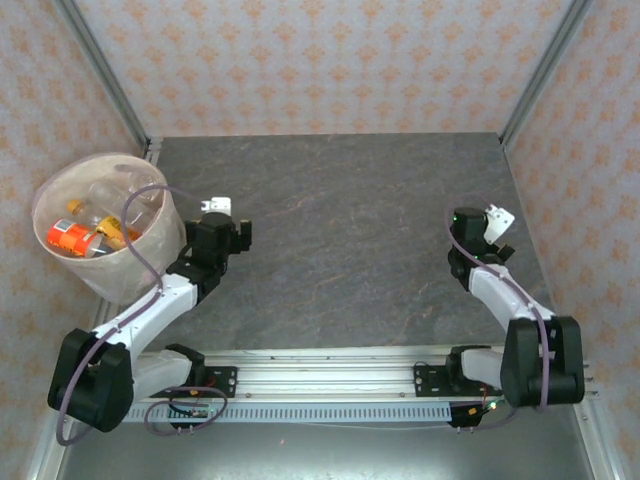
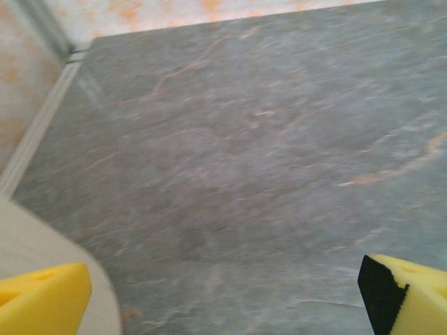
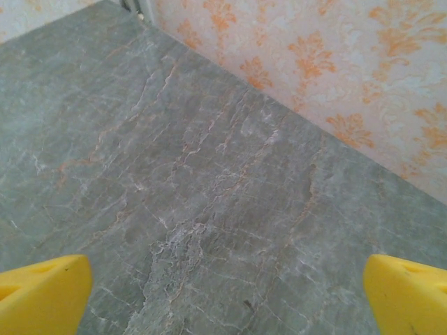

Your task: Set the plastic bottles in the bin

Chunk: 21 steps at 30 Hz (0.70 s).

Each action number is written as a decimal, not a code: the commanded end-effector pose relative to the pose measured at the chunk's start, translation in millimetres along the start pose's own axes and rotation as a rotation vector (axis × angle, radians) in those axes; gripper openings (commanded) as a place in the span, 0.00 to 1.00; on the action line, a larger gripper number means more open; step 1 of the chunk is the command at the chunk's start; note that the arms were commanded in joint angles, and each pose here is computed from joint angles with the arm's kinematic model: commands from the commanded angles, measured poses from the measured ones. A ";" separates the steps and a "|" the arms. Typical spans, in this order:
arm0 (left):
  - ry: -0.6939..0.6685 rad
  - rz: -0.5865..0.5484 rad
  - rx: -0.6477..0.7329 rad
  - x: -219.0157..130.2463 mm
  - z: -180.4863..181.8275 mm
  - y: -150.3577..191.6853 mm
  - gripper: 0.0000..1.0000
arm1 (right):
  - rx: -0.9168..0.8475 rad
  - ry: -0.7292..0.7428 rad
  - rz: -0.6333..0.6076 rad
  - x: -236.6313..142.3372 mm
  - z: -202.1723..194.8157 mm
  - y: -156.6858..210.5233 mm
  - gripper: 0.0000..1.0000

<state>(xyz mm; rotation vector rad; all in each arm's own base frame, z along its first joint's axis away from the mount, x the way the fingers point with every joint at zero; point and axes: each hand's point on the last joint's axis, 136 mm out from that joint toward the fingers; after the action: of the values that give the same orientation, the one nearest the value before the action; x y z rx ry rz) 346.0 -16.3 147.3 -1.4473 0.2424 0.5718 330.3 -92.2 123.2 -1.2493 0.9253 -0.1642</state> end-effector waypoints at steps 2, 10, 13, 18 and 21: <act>-0.035 -0.055 0.001 13.3 13.8 2.8 1.00 | -0.037 -0.101 -0.076 13.8 24.2 -4.0 0.99; -0.087 -0.083 -0.036 54.3 24.8 5.4 1.00 | -0.150 -0.372 -0.060 17.1 76.3 8.4 0.99; -0.068 -0.087 -0.027 66.5 22.3 7.8 1.00 | -0.154 -0.402 -0.110 16.1 78.9 7.8 0.99; -0.022 -0.111 -0.072 69.7 23.9 15.0 1.00 | -0.138 -0.451 -0.169 19.5 80.5 24.4 0.99; -0.100 -0.100 -0.117 71.0 39.3 30.4 1.00 | -0.159 -0.432 -0.125 24.3 82.3 25.7 0.99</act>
<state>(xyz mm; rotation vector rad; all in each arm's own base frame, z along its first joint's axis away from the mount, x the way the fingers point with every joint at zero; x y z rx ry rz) 384.8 21.9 85.3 -1.4965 0.1509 0.5495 376.1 -37.6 65.1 -1.4065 0.5863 0.1370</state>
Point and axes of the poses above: each hand's point on the last joint's axis, 136 mm out from that joint toward the fingers, its own x axis out along the fingers, its own z axis along the line the jaws close on, y = z × x, and after that the axes turned 1 degree about -x, right-handed
